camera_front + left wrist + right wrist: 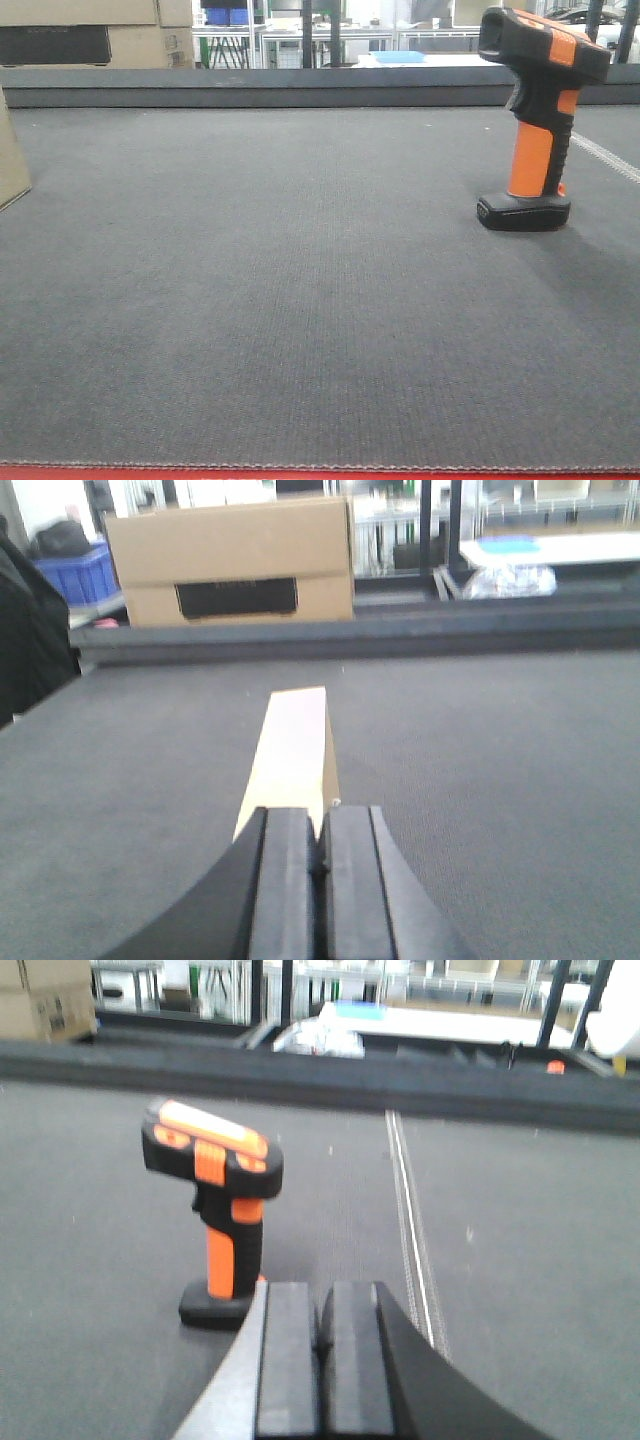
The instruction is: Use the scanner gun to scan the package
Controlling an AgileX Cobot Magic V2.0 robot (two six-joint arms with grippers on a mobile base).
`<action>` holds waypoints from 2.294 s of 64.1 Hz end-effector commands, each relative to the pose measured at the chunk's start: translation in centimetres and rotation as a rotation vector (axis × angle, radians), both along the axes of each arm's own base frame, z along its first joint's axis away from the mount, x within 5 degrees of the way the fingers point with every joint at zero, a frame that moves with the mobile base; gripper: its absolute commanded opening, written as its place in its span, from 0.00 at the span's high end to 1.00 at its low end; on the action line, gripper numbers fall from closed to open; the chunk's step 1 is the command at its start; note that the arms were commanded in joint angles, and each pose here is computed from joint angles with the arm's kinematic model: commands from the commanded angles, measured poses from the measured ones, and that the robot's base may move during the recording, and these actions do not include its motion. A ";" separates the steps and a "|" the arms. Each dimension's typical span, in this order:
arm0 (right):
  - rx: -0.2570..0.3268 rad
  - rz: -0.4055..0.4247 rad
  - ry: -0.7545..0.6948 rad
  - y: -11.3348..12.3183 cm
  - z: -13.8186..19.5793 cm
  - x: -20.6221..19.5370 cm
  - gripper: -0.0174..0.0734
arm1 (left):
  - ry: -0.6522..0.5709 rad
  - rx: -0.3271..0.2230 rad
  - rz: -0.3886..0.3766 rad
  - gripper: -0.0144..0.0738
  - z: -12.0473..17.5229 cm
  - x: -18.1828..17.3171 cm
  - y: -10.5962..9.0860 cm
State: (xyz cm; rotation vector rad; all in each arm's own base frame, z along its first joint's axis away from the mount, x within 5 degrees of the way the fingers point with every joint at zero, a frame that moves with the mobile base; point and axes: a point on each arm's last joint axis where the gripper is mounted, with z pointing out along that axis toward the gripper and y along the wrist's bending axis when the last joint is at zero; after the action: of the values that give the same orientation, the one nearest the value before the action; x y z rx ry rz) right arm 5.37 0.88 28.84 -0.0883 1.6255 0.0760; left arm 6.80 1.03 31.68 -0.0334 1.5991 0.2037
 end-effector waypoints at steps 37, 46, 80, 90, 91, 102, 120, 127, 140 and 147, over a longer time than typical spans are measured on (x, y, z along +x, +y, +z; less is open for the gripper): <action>-0.014 -0.003 -0.010 0.0 -0.1 -0.2 0.97 | -0.058 0.008 0.001 0.96 -0.1 -0.5 -0.1; -0.014 -0.003 -0.010 0.0 -0.1 -0.2 0.97 | -0.058 0.008 0.001 0.96 -0.1 -0.5 -0.1; -0.014 -0.003 -0.010 0.0 -0.1 -0.2 0.97 | -0.100 -0.053 -0.040 0.96 -9.1 -1.1 -0.4; -0.014 -0.003 -0.010 0.0 -0.1 -0.2 0.97 | -0.101 -0.054 -0.022 0.96 -10.5 -1.2 -0.3; -0.014 -0.003 -0.010 0.0 -0.1 -0.2 0.97 | -0.098 -0.055 -0.022 0.96 -10.6 -1.2 -0.3; -0.014 -0.003 -0.010 0.0 -0.1 -0.2 0.97 | -0.086 -0.056 -0.023 0.96 -10.7 -1.2 -0.3; -0.014 -0.003 -0.010 0.0 -0.1 -0.2 0.97 | -0.086 -0.056 -0.023 0.96 -10.7 -1.2 -0.3; -0.014 -0.003 -0.010 0.0 -0.1 -0.2 0.97 | -0.086 -0.056 -0.023 0.96 -10.7 -1.2 -0.3; -0.014 -0.003 -0.010 0.0 -0.1 -0.2 0.97 | -0.086 -0.056 -0.023 0.96 -10.7 -1.2 -0.3; -0.014 -0.003 -0.010 0.0 -0.1 -0.2 0.97 | -0.086 -0.056 -0.023 0.96 -10.7 -1.2 -0.3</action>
State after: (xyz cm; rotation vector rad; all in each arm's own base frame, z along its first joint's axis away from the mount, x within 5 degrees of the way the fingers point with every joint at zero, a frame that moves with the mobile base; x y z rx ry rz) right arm 5.20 0.92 28.67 -0.0956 1.6351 0.0757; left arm 5.66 0.71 20.82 -0.0587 1.5355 0.1405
